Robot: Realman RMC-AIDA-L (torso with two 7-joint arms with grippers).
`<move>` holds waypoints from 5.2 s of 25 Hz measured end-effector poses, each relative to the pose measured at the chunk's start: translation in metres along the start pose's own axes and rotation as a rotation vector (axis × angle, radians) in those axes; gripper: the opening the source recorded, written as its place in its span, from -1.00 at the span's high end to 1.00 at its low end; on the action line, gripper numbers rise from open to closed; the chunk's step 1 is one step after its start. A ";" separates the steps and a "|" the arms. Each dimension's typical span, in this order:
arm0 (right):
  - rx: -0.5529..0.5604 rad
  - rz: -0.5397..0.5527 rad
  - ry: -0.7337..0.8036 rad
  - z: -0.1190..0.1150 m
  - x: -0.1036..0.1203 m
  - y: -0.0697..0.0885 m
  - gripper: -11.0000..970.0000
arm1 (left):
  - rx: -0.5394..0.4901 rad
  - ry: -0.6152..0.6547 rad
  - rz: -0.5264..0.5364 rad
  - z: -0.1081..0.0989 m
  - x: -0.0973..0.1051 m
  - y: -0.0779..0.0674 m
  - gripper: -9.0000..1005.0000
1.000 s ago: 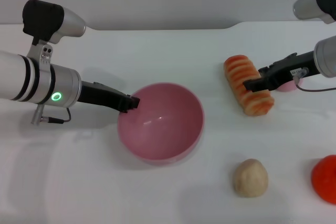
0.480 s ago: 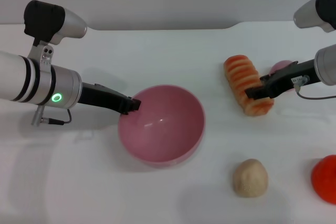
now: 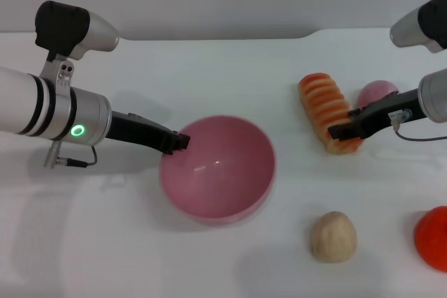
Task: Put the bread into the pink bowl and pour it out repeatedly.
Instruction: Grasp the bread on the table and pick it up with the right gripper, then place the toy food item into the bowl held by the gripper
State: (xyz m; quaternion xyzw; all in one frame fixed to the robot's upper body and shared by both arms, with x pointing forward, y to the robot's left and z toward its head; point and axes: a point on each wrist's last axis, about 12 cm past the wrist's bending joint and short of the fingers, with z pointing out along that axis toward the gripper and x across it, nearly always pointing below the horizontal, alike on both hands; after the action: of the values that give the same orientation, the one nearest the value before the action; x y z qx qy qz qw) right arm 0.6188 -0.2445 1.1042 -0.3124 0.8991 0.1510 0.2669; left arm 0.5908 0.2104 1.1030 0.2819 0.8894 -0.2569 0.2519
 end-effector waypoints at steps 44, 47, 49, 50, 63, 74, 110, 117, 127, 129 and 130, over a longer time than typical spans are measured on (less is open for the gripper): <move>0.072 -0.082 0.043 0.022 0.005 0.006 0.35 | 0.010 0.013 0.004 0.002 -0.001 -0.003 0.89; 0.072 -0.083 0.043 0.022 0.005 0.006 0.40 | 0.013 0.014 0.007 0.002 -0.002 -0.004 0.89; 0.072 -0.082 0.043 0.022 0.005 0.006 0.44 | 0.014 0.014 0.009 0.002 -0.002 -0.004 0.89; 0.072 -0.082 0.043 0.022 0.005 0.006 0.46 | 0.014 0.014 0.009 0.002 -0.002 -0.004 0.89; 0.091 -0.040 -0.045 0.009 0.007 0.002 0.61 | 0.014 0.015 0.010 0.002 -0.003 -0.004 0.89; 0.040 -0.039 -0.358 -0.026 -0.017 0.010 0.68 | 0.011 0.014 0.015 0.002 -0.002 -0.003 0.89; -0.364 -0.296 -0.677 -0.014 0.013 0.081 0.74 | -0.004 -0.061 0.019 0.001 -0.021 -0.004 0.89; -0.376 -0.315 -0.647 -0.008 0.014 0.087 0.74 | 0.001 -0.052 0.020 -0.001 -0.017 -0.003 0.89; -0.400 -0.357 -0.611 -0.003 0.014 0.095 0.28 | -0.004 -0.051 0.010 -0.002 -0.012 0.000 0.89; -0.402 -0.360 -0.612 -0.003 0.014 0.096 0.11 | -0.007 -0.052 0.008 -0.002 -0.012 0.000 0.89; -0.403 -0.362 -0.613 -0.003 0.013 0.096 0.03 | -0.009 -0.054 0.008 -0.002 -0.012 0.001 0.89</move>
State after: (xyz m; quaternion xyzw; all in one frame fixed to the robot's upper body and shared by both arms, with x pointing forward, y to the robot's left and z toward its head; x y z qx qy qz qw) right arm 0.5472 -0.1795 1.1095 -0.4520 0.6609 0.3608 0.4783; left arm 0.5990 0.2079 1.1116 0.2772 0.8823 -0.2596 0.2779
